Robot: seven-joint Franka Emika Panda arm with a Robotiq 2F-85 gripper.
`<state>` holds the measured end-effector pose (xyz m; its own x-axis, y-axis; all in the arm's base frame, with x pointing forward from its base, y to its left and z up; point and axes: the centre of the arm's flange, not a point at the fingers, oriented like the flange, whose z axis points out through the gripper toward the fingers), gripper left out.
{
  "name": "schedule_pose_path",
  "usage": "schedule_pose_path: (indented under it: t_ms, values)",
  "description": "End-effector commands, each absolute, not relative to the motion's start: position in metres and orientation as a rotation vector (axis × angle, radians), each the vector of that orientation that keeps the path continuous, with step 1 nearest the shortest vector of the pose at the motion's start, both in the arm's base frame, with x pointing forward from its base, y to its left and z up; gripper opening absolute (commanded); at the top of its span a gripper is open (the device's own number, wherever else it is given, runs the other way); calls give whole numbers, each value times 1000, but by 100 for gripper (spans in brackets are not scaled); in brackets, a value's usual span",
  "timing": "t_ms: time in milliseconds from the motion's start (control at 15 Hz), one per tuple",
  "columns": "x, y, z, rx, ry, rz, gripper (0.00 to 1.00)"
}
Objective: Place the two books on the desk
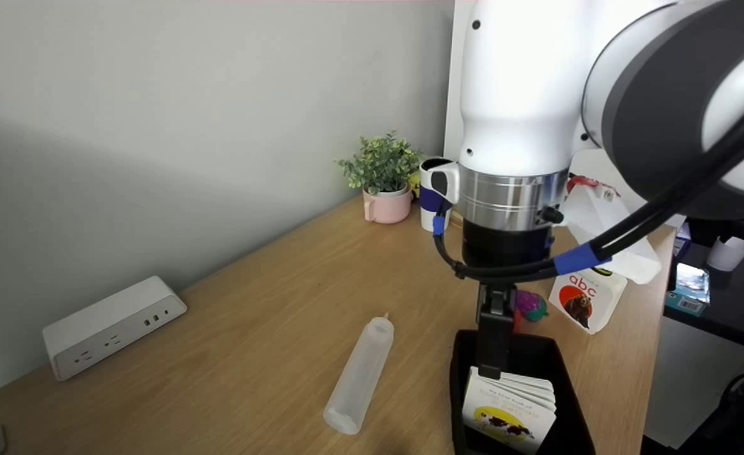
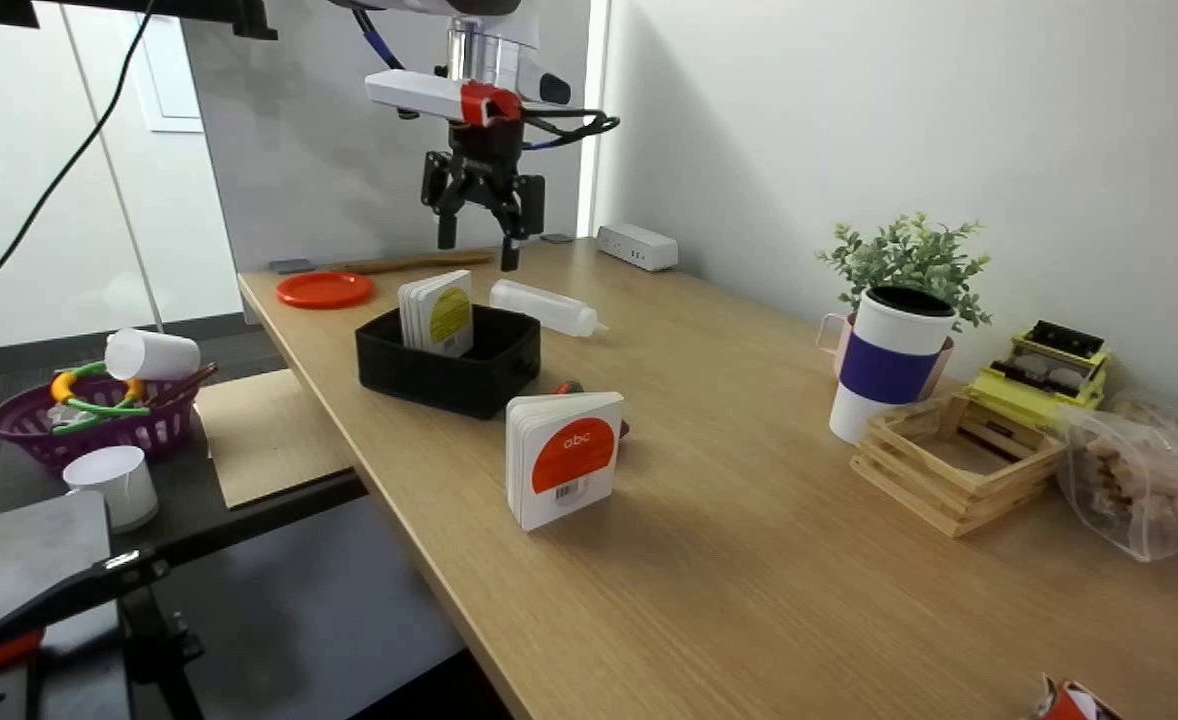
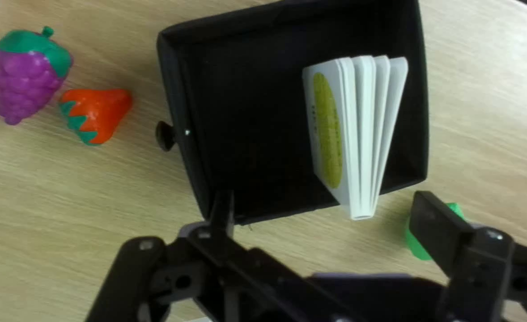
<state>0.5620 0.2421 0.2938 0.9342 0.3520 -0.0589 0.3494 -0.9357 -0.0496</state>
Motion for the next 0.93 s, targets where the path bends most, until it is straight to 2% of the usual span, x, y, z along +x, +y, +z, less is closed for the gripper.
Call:
schedule_pose_path:
  t_ms: [0,867]
  values:
    - [560,245,284,-2938,-648,151,100]
    - [551,252,241,-2915,-711,300,100]
